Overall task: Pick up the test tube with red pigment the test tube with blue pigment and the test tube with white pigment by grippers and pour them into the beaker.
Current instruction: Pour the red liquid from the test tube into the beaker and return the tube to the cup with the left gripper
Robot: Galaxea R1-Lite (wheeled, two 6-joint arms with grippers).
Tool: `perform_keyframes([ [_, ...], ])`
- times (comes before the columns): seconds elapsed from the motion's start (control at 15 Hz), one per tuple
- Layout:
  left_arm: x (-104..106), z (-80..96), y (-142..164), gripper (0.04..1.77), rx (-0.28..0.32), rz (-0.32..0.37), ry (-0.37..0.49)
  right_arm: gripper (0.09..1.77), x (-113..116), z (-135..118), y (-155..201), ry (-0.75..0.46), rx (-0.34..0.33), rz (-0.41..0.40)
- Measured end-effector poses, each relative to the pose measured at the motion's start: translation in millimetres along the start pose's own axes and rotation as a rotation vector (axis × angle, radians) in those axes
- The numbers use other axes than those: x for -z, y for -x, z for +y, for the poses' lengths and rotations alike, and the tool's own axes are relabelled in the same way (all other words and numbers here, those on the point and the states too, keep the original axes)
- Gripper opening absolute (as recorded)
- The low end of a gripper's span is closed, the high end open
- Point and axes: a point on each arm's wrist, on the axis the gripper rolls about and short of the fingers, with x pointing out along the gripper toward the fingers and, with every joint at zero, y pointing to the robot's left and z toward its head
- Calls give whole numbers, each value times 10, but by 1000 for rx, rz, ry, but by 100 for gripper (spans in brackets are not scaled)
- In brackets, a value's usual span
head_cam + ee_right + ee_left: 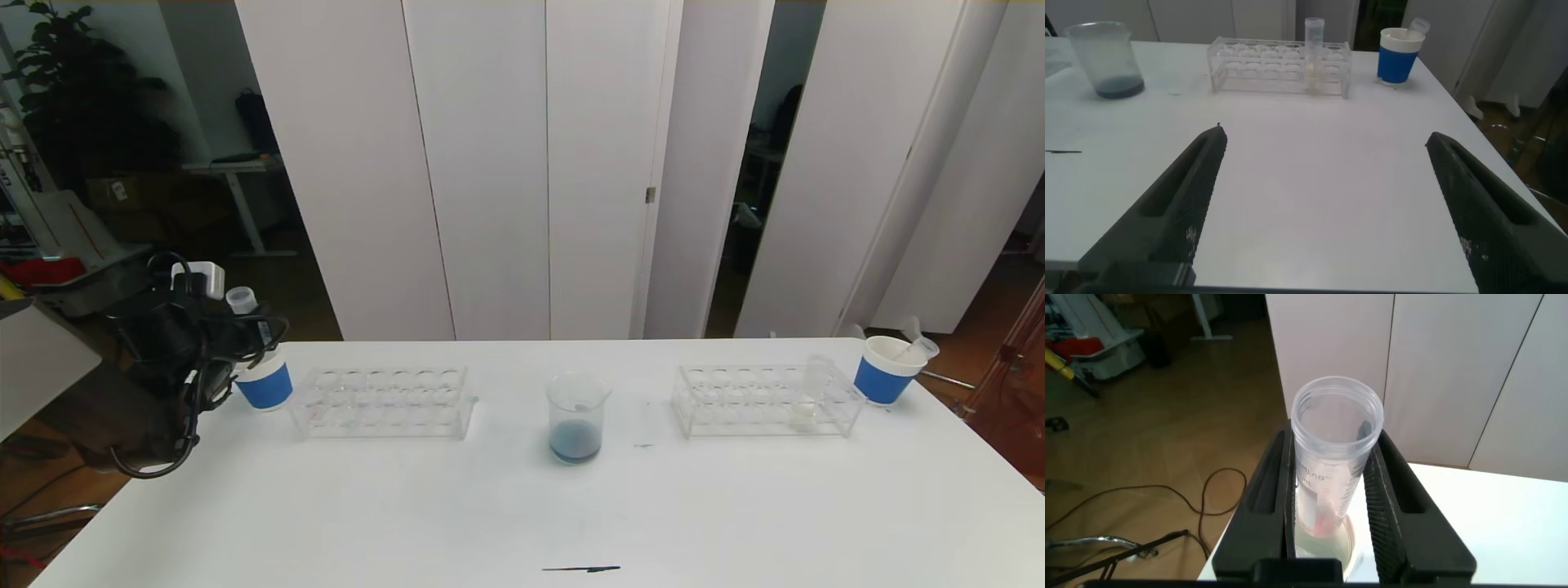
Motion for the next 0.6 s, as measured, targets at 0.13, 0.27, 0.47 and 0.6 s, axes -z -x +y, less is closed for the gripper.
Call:
perform_keyframes([
  [0.13, 32, -7, 16, 58, 3, 17, -6, 175, 0, 0, 0, 0, 0, 0],
  [0.27, 72, -14, 40, 58, 5, 38, -13, 175, 0, 0, 0, 0, 0, 0],
  [0.47, 119, -34, 62, 58, 8, 56, -22, 175, 0, 0, 0, 0, 0, 0],
  [0.6, 151, -33, 71, 58, 9, 67, -42, 175, 0, 0, 0, 0, 0, 0],
])
